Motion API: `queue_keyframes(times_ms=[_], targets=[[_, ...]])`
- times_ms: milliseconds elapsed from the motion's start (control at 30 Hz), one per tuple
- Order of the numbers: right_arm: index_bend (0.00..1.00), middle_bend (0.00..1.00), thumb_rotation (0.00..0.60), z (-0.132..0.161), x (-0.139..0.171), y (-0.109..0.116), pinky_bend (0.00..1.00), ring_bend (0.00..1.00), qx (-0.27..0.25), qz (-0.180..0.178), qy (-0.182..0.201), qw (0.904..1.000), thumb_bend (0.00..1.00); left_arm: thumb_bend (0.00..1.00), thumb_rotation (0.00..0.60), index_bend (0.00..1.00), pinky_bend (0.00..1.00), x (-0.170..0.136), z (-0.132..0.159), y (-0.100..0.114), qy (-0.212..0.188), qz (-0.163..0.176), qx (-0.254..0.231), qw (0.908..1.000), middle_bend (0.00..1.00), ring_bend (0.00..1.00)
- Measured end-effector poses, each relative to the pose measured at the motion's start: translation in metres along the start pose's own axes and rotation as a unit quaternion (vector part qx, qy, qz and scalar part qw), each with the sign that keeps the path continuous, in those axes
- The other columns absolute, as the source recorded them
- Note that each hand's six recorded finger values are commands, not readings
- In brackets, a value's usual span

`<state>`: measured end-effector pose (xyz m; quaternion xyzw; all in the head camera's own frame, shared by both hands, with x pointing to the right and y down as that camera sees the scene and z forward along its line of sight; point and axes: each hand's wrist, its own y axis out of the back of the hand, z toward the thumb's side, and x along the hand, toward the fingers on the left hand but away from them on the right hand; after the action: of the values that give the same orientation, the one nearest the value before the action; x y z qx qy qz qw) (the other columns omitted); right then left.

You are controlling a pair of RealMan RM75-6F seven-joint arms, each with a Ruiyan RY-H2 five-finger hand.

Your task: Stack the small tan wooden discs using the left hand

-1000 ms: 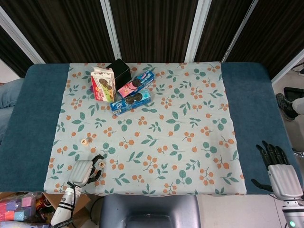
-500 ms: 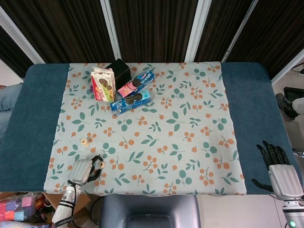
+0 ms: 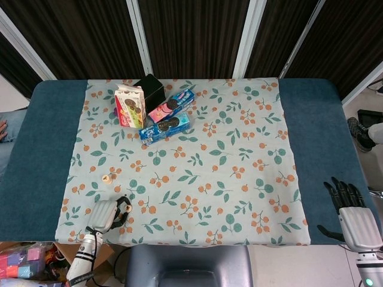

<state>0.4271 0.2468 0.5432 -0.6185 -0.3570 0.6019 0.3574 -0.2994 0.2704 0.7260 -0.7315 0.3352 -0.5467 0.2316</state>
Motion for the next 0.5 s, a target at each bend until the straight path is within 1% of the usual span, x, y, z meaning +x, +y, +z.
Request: queue_keyframes(times_ms=[200,333,433,500], targets=[[0.0,0.0,0.6,0.0,0.0,0.001,0.0,0.0,-0.001,-0.001,0.0,1.0,0.19,0.42,0.6,0.47,1.0,0.0,0.0,0.0,-0.001,0.001,-0.003,1.0,1.0,1.0],[0.0,0.0,0.6,0.0,0.001,0.001,0.0,0.0,-0.001,-0.001,0.001,1.0,0.19,0.42,0.6,0.49,1.0,0.001,0.001,0.004,-0.003,0.008,-0.006,1.0,1.0,1.0],[0.0,0.0,0.6,0.0,0.001,0.0,0.0,0.0,-0.001,0.0,0.0,1.0,0.19,0.42,0.6,0.49,1.0,0.002,0.002,0.011,-0.004,0.019,-0.013,0.9997,1.0,1.0],[0.0,0.0,0.6,-0.001,0.001,0.001,0.0,0.0,-0.002,-0.001,0.0,1.0,0.19,0.42,0.6,0.49,1.0,0.005,0.002,0.02,-0.003,0.033,-0.021,0.9993,1.0,1.0]])
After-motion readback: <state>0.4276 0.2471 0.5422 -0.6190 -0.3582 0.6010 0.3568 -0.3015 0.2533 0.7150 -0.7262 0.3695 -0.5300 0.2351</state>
